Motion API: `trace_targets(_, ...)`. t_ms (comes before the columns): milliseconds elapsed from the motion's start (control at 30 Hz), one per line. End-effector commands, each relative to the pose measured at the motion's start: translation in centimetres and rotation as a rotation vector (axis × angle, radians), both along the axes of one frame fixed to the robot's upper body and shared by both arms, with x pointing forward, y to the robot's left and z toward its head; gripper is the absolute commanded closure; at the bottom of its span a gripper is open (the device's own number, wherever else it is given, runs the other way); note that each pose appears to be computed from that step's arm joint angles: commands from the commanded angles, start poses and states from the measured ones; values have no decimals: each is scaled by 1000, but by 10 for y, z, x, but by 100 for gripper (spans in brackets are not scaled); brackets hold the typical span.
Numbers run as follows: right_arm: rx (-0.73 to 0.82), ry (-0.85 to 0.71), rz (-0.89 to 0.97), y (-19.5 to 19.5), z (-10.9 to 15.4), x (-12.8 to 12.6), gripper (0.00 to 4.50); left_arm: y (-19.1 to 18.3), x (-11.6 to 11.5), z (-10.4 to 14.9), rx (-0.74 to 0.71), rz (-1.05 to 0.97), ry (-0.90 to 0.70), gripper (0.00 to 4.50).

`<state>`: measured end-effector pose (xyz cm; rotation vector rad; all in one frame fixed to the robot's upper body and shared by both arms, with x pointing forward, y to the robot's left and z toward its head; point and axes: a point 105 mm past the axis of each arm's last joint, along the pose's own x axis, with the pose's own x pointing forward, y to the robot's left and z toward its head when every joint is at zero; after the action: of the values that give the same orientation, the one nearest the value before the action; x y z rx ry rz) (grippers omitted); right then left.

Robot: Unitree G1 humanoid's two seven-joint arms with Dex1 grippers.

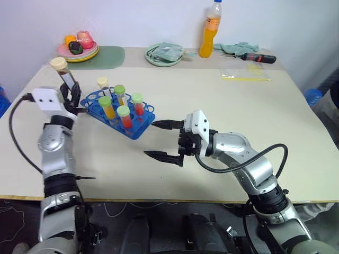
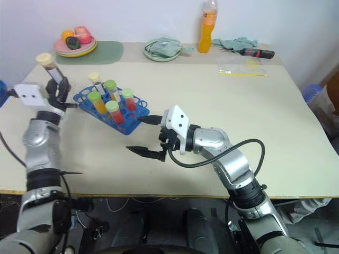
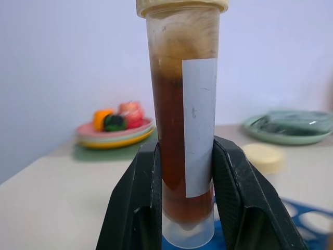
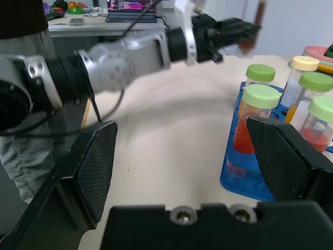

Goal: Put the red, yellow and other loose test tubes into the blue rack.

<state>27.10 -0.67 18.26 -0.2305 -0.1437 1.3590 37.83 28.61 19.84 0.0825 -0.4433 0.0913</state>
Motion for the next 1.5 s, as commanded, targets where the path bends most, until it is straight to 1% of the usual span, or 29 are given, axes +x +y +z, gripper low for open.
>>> trace_targets(33,14,-45,3,-1,10,-1,13,1,-1,-1,19,56,-35,373)
trace_targets(167,13,-45,-25,-5,10,0,13,3,3,-14,-3,73,-6,373)
trace_targets(433,23,-46,-49,-6,10,1,13,-5,16,-31,-14,25,65,373)
trace_targets(800,30,-42,-50,-4,10,1,13,-14,28,-36,-35,-34,95,373)
trace_targets(1133,42,-34,-51,-4,10,1,13,-3,18,-38,2,8,95,373)
trace_targets(1333,44,-27,-45,-3,9,1,13,1,17,-40,26,31,112,373)
trace_targets(1500,44,-25,-43,-3,9,2,13,0,18,-43,-9,14,120,373)
